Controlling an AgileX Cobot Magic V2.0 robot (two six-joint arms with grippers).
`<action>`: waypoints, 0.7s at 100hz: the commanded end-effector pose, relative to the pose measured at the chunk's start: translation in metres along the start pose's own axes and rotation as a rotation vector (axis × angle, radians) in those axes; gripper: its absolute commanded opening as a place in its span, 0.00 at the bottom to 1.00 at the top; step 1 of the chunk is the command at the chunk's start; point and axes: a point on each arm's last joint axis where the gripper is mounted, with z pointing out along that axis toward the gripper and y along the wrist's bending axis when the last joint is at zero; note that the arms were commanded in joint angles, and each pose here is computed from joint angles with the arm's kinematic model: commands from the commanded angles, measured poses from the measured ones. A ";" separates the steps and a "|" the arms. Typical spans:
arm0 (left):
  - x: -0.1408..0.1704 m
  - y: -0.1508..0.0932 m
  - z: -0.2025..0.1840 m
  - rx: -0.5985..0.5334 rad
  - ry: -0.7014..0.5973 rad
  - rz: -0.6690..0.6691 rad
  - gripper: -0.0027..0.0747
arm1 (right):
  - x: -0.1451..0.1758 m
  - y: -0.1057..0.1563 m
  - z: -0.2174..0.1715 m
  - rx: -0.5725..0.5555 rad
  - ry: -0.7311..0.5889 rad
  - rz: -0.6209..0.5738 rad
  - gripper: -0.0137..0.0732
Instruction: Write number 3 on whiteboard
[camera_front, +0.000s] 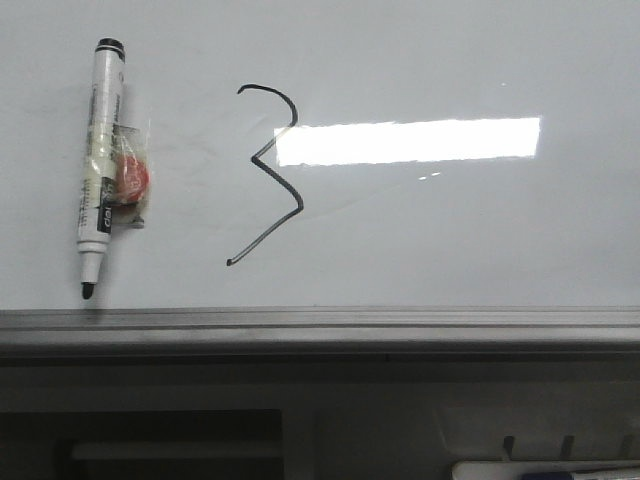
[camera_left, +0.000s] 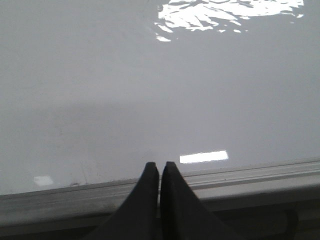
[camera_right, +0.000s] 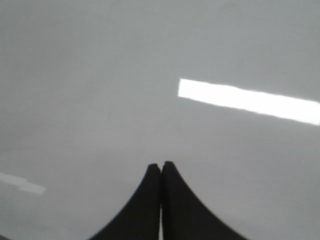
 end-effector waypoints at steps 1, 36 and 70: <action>-0.003 0.000 -0.001 -0.010 -0.069 -0.011 0.01 | -0.013 -0.009 0.001 0.092 -0.071 0.001 0.08; -0.003 0.000 -0.001 -0.010 -0.069 -0.011 0.01 | 0.030 -0.009 -0.011 0.220 -0.011 0.015 0.08; -0.003 0.000 -0.001 -0.010 -0.069 -0.011 0.01 | 0.050 -0.006 -0.022 0.265 0.080 0.038 0.08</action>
